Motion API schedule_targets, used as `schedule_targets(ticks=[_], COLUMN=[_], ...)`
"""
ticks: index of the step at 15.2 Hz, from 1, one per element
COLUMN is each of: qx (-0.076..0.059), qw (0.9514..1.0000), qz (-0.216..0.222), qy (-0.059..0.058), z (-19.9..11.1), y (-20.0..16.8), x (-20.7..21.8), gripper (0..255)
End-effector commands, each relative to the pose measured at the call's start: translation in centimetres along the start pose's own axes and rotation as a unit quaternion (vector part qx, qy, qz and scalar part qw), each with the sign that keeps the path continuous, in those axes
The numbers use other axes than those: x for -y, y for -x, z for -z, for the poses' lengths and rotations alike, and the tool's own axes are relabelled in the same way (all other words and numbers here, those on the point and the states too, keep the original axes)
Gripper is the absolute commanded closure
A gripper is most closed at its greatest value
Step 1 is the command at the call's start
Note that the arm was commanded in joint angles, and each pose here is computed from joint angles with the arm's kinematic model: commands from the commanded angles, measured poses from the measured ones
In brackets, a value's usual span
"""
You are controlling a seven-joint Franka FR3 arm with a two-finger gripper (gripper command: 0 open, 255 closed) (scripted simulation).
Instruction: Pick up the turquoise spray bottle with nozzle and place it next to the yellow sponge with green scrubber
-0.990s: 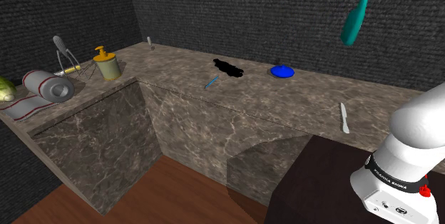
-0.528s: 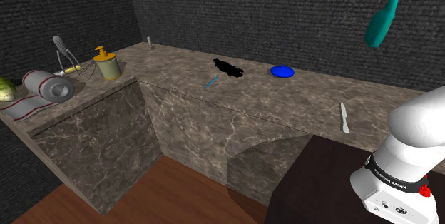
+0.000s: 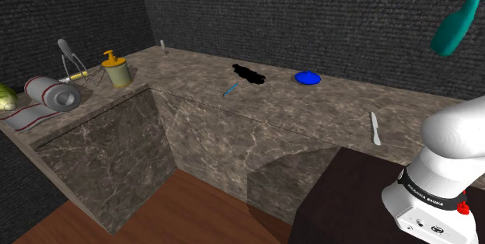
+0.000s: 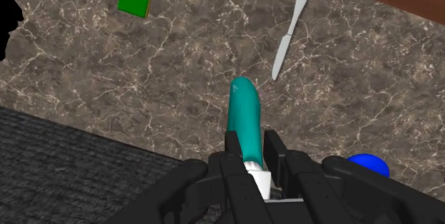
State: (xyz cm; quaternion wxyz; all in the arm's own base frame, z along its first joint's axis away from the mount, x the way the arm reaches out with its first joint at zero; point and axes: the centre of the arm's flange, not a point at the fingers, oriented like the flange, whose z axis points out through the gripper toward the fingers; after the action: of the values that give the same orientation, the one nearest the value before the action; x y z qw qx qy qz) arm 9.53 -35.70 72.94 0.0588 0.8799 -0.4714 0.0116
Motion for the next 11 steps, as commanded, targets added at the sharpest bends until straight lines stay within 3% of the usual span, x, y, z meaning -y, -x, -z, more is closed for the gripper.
schedule_targets(ticks=[1, 7, 11], qx=[0.0, 0.0, 0.0], qw=[1.0, 1.0, 1.0], qz=[0.001, 0.001, 0.001], qy=[0.0, 0.0, 0.0], z=[-0.2, -0.7, -2.3], y=[0.8, 3.0, 3.3], x=[-2.6, -10.2, -10.7], gripper=[255, 255, 255])
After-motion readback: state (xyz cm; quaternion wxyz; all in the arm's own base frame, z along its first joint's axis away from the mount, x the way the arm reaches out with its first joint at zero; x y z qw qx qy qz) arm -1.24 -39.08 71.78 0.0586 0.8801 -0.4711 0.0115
